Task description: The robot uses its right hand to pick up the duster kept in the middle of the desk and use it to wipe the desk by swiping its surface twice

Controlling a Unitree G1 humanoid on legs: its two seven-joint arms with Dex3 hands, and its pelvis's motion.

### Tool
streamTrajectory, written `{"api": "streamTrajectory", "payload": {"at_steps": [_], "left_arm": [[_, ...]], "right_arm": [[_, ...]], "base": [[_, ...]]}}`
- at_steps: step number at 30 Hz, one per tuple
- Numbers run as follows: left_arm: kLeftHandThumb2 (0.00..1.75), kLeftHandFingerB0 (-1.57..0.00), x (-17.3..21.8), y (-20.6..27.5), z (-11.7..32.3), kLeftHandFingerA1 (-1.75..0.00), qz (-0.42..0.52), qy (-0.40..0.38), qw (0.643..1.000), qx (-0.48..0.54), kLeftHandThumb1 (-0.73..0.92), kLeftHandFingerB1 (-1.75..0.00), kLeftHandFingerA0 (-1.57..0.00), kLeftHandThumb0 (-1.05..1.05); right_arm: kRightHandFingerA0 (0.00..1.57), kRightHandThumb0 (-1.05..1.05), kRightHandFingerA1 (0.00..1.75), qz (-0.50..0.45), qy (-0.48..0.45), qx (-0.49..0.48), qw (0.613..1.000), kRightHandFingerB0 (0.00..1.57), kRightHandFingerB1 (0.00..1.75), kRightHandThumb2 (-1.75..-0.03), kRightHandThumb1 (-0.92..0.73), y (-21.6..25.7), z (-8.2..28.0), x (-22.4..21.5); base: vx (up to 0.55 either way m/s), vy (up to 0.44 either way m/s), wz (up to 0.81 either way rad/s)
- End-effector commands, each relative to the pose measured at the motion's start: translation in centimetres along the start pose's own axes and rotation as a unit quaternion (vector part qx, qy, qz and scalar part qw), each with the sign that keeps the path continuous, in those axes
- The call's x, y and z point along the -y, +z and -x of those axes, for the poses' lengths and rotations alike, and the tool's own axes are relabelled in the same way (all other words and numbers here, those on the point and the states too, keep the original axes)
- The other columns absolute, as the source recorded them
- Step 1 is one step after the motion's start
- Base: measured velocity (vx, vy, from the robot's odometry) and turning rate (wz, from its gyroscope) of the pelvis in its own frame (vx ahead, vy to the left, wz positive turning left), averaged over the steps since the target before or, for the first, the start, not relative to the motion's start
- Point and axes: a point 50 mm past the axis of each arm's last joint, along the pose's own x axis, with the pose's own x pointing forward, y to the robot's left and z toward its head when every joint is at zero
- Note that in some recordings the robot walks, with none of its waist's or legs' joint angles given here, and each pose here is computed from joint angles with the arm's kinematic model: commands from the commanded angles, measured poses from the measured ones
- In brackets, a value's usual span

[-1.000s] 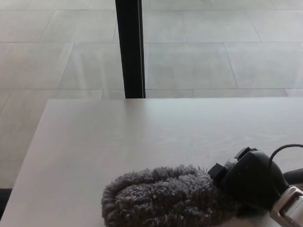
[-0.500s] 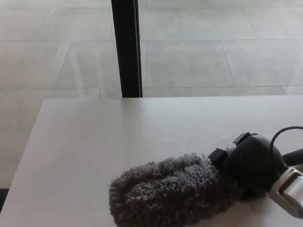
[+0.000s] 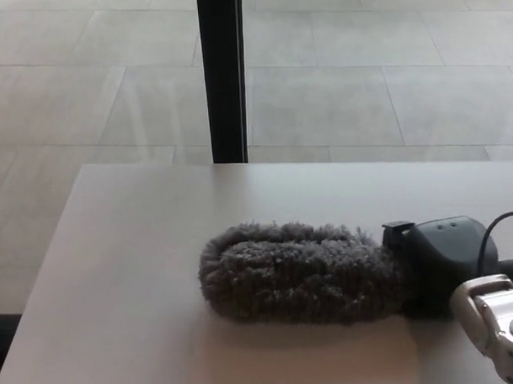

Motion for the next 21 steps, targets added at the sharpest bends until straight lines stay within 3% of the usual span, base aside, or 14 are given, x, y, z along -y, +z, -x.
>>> {"api": "streamTrajectory", "payload": {"at_steps": [1, 2, 3, 5, 7, 8, 13, 14, 18, 20, 21], "left_arm": [[0.68, -0.42, -0.1, -0.7, 0.1, -0.63, 0.010, 0.009, 1.000, -0.004, 0.91, -0.49, -0.43, -0.52], [0.68, -0.42, -0.1, -0.7, 0.1, -0.63, 0.014, 0.008, 1.000, -0.004, 0.91, -0.49, -0.43, -0.52], [0.67, -0.44, -0.1, -0.8, 0.1, -0.62, 0.009, 0.011, 1.000, -0.007, 0.90, -0.49, -0.44, -0.51], [0.67, -0.47, -0.2, -0.9, 0.1, -0.63, 0.010, 0.016, 1.000, -0.008, 0.90, -0.50, -0.47, -0.53], [0.66, -0.46, -0.3, -0.9, 0.2, -0.61, 0.006, 0.014, 1.000, -0.008, 0.90, -0.49, -0.46, -0.53], [0.67, -0.47, -0.3, -1.0, 0.2, -0.62, 0.008, 0.013, 1.000, -0.009, 0.91, -0.50, -0.44, -0.52], [0.67, -0.48, -0.3, -1.4, 0.2, -0.64, 0.015, 0.015, 1.000, -0.013, 0.91, -0.49, -0.47, -0.52], [0.67, -0.48, -0.4, -1.4, 0.3, -0.64, 0.011, 0.016, 1.000, -0.012, 0.92, -0.49, -0.48, -0.52], [0.67, -0.47, -0.4, -1.6, 0.3, -0.63, 0.010, 0.016, 1.000, -0.013, 0.92, -0.48, -0.46, -0.52], [0.68, -0.48, -0.5, -1.7, 0.4, -0.64, 0.016, 0.012, 1.000, -0.011, 0.92, -0.51, -0.45, -0.53], [0.68, -0.48, -0.4, -1.8, 0.4, -0.63, 0.015, 0.014, 1.000, -0.011, 0.92, -0.50, -0.45, -0.53]], "right_arm": [[0.83, -0.32, 1.54, -0.011, 0.109, -0.205, 0.973, 0.71, 1.04, -0.68, -0.66, -8.2, 3.4, -2.4], [0.83, -0.32, 1.54, -0.007, 0.109, -0.206, 0.973, 0.71, 1.04, -0.68, -0.66, -8.5, 3.6, -2.5], [0.78, -0.33, 1.46, 0.004, 0.109, -0.209, 0.972, 0.67, 0.86, -0.66, -0.69, -9.0, 3.9, -2.6], [0.76, -0.37, 1.48, 0.030, 0.138, -0.219, 0.966, 0.65, 0.93, -0.65, -0.72, -9.8, 4.4, -2.8], [0.77, -0.38, 1.45, 0.046, 0.161, -0.234, 0.958, 0.64, 0.75, -0.66, -0.78, -10.6, 4.8, -2.9], [0.81, -0.36, 1.56, 0.040, 0.162, -0.244, 0.955, 0.70, 0.89, -0.68, -0.74, -10.9, 5.1, -3.0], [0.79, -0.39, 1.47, 0.026, 0.169, -0.272, 0.947, 0.69, 0.80, -0.65, -0.74, -12.7, 6.5, -3.2], [0.79, -0.41, 1.54, 0.033, 0.170, -0.277, 0.945, 0.68, 0.92, -0.67, -0.74, -12.9, 6.6, -3.2], [0.82, -0.41, 1.47, 0.029, 0.171, -0.308, 0.936, 0.73, 0.94, -0.67, -0.77, -13.9, 7.7, -3.5], [0.81, -0.41, 1.62, 0.028, 0.182, -0.337, 0.923, 0.70, 1.15, -0.62, -0.73, -15.0, 9.3, -4.2], [0.80, -0.43, 1.67, 0.031, 0.188, -0.342, 0.920, 0.70, 1.16, -0.61, -0.73, -15.2, 9.6, -4.4]], "base": [[0.00, 0.000, 0.00], [0.00, 0.000, 0.00], [0.00, 0.000, 0.00], [0.00, 0.000, 0.00], [0.00, 0.000, 0.00], [0.00, 0.000, 0.00], [0.00, 0.000, 0.00], [0.00, 0.000, 0.00], [0.00, 0.000, 0.00], [0.00, 0.000, 0.00], [0.00, 0.000, 0.00]]}}
